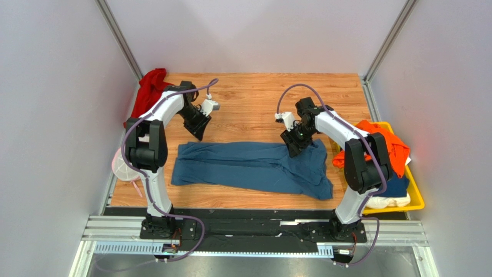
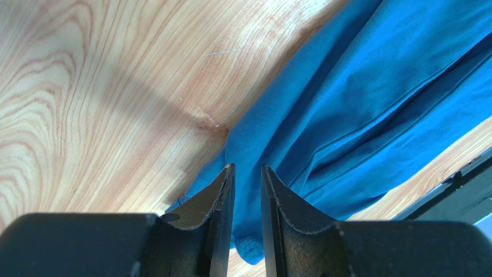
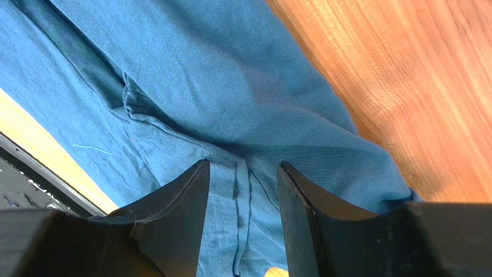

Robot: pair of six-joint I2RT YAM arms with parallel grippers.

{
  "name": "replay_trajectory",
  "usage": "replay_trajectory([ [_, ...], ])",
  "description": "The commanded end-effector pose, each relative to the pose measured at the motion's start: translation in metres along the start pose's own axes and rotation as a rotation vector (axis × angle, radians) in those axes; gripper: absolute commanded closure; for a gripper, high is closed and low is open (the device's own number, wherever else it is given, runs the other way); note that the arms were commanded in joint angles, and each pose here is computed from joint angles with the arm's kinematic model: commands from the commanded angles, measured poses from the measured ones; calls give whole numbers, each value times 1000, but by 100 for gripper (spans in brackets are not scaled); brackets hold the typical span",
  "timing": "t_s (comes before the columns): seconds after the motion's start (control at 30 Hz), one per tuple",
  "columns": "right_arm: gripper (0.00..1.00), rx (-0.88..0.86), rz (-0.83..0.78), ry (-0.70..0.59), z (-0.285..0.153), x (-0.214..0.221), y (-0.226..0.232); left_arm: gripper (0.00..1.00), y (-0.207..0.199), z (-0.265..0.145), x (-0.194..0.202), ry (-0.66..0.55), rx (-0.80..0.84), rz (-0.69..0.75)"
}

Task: Fold and stack the t-shirts
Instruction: Fold the other side of the tshirt into a rectangle

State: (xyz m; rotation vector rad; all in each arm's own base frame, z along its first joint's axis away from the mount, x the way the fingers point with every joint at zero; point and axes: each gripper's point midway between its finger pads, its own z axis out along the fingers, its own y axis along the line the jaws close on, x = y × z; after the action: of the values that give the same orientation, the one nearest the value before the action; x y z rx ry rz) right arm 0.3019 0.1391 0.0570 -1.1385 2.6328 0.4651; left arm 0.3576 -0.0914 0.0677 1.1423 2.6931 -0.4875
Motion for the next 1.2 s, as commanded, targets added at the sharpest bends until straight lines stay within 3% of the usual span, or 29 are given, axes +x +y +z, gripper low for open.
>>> replay_trajectory([
  [0.0, 50, 4, -38, -50, -1, -20, 0, 69, 1, 0, -5, -8, -4, 31],
  [0.37, 52, -2, -75, -30, 8, -17, 16, 69, 5, 1, -2, 7, -16, 29],
  [0.47, 61, 3, -76, -18, 11, -15, 15, 69, 5, 1, -1, 12, -23, 29],
  [0.6, 89, 2, -76, -11, 12, -12, 16, 70, 5, 3, 1, 18, -21, 30],
  [0.73, 100, 14, -83, -6, 7, -6, 19, 70, 4, 3, 1, 16, -19, 26],
  [1.17, 100, 6, -136, -16, -36, 9, 66, 70, 1, -2, 1, 10, -20, 28],
])
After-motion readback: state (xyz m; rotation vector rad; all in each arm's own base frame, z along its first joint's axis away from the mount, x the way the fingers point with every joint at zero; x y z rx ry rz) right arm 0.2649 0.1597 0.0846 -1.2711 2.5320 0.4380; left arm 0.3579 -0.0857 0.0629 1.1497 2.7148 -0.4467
